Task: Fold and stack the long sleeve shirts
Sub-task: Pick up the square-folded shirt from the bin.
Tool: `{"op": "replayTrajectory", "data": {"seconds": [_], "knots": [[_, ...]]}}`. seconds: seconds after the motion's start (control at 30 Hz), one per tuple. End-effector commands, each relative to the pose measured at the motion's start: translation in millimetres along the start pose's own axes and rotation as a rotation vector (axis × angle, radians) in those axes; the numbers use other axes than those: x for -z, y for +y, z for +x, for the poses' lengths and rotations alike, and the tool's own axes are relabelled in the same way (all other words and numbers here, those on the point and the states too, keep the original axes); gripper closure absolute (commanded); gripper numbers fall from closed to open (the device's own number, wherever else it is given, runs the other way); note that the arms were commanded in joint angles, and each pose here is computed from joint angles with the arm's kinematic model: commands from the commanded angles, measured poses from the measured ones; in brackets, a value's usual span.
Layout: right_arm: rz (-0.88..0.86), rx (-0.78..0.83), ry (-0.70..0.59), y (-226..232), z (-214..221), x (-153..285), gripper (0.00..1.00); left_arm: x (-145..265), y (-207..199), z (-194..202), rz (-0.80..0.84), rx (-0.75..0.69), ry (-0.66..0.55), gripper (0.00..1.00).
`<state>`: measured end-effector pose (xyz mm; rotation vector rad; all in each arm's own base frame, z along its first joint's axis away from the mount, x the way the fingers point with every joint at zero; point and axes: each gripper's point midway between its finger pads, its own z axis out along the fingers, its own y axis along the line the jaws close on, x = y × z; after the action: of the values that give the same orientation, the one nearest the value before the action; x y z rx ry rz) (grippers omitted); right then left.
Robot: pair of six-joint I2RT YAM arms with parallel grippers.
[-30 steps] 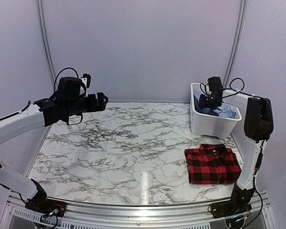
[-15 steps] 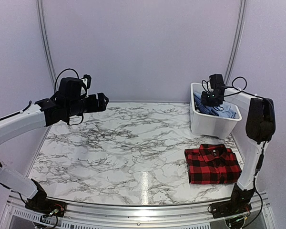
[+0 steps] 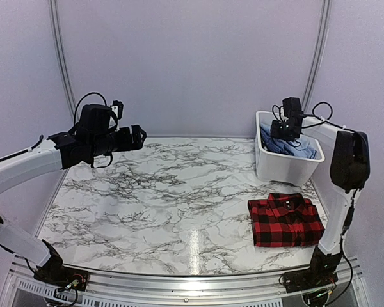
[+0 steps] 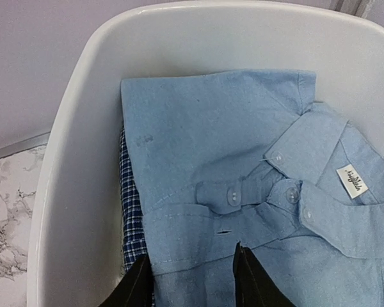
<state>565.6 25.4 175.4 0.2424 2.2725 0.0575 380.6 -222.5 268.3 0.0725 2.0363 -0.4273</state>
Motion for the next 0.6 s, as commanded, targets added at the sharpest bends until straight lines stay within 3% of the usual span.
{"op": "replayTrajectory", "data": {"seconds": [0.0,0.47,0.57], "knots": [[-0.011,-0.039,-0.052,-4,-23,-2,0.63,-3,0,-4,-0.001,0.003,-0.001,0.01],[-0.017,-0.011,0.033,-3,0,-26,0.63,-8,-2,-1,0.003,0.001,0.011,0.01],[-0.008,-0.013,0.020,-4,-4,-23,0.74,-8,-2,-2,0.003,0.002,0.011,0.01]]}}
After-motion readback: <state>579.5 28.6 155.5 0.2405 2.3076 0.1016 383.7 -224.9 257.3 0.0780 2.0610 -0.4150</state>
